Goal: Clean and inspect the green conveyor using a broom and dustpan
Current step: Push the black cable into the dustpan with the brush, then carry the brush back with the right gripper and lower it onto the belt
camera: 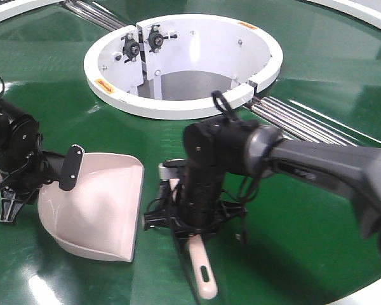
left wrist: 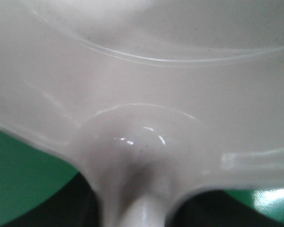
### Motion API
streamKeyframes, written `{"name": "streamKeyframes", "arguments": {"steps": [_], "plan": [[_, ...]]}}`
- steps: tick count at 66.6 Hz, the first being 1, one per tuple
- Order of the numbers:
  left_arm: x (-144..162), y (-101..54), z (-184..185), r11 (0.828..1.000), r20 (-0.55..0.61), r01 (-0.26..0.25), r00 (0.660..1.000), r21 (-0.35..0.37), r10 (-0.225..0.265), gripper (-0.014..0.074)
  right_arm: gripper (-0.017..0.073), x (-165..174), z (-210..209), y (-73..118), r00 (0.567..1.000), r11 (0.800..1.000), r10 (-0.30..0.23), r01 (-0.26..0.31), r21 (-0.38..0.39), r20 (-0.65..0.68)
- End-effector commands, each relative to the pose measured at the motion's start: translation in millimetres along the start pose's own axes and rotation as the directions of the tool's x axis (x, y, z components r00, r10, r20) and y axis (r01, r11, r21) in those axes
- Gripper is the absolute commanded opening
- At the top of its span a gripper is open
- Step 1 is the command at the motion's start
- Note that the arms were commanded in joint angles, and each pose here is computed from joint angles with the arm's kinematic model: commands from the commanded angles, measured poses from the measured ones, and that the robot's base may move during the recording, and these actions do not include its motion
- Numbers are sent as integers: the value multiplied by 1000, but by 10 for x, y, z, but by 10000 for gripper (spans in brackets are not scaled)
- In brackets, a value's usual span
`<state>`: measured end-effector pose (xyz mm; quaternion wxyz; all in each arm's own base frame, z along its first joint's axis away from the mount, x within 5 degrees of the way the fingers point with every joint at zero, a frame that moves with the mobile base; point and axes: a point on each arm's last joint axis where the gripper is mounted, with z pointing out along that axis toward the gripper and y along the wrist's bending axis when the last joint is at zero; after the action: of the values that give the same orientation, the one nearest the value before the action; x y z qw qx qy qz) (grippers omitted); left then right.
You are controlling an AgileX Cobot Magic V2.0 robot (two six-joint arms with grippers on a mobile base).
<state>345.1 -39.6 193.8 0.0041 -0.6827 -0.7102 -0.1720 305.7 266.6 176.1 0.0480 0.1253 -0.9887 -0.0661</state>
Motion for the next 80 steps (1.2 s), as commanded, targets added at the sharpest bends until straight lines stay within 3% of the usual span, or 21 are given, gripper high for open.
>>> {"name": "streamKeyframes", "arguments": {"steps": [1,19,32,42,55,67,80], "plan": [[37,79,-201,997,7,16,1000,-77,-15,-6,8,-27,-267,224,996,997,-65,67,-36,57],[37,79,-201,997,7,16,1000,-77,-15,-6,8,-168,-381,791,975,973,-172,191,-131,141],[37,79,-201,997,7,16,1000,-77,-15,-6,8,-198,-537,1021,958,950,-212,249,-189,194],[37,79,-201,997,7,16,1000,-77,-15,-6,8,-207,-651,1001,952,953,-216,254,-163,215],[37,79,-201,997,7,16,1000,-77,-15,-6,8,-206,-829,842,945,970,-209,233,-72,250],[37,79,-201,997,7,16,1000,-77,-15,-6,8,-198,-1170,645,917,978,-198,210,2,347],[37,79,-201,997,7,16,1000,-77,-15,-6,8,-163,-1520,383,893,983,-169,184,6,417]]}}
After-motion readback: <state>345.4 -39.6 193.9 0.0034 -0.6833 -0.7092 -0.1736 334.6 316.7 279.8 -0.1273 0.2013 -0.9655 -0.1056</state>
